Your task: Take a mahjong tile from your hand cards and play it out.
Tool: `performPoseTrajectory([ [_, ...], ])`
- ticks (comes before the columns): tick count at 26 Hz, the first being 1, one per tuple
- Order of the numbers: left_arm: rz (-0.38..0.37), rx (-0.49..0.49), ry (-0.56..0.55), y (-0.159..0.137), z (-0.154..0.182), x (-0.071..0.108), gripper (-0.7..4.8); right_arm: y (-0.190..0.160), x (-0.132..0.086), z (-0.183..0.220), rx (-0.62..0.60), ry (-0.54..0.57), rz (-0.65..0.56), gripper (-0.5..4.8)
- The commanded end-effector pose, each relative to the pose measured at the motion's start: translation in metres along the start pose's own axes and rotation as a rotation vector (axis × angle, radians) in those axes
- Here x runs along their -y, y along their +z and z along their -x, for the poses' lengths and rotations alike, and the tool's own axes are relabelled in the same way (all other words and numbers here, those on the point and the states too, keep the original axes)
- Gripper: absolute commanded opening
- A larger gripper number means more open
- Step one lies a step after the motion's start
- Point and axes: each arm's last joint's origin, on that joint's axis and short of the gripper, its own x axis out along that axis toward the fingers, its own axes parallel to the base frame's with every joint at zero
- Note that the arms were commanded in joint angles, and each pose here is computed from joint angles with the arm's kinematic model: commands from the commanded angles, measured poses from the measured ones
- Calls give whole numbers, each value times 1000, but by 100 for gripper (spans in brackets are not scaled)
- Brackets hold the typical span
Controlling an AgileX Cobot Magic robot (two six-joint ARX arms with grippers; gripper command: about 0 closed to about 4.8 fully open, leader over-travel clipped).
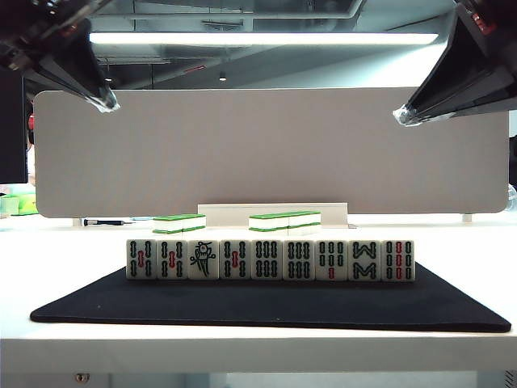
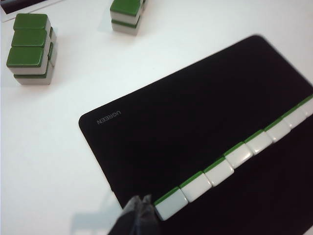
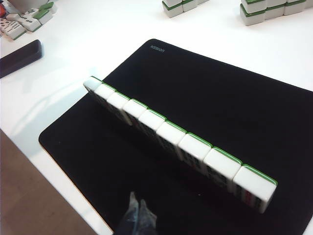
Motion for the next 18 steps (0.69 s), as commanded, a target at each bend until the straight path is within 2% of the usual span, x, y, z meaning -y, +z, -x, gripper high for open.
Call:
performPoseTrajectory([
  [1,-38,-36,-1,12,-10,3,-6,2,-1,0,12,1,9,-1],
  [7,-104,-102,-39,28,-22,4,-6,-2,0,0,-30,-1,-5,-1],
  [9,-157,-155,-60,37,-30,3,-6,-5,0,0,-57,-8,20,-1],
  [14,-249,-210,-64,47,-43,7,-6,-6,1,-1,-67,-8,31,-1],
  [18,-357,-280,-72,53,-59,18,-6,-6,1,-1,-68,-8,31,-1],
])
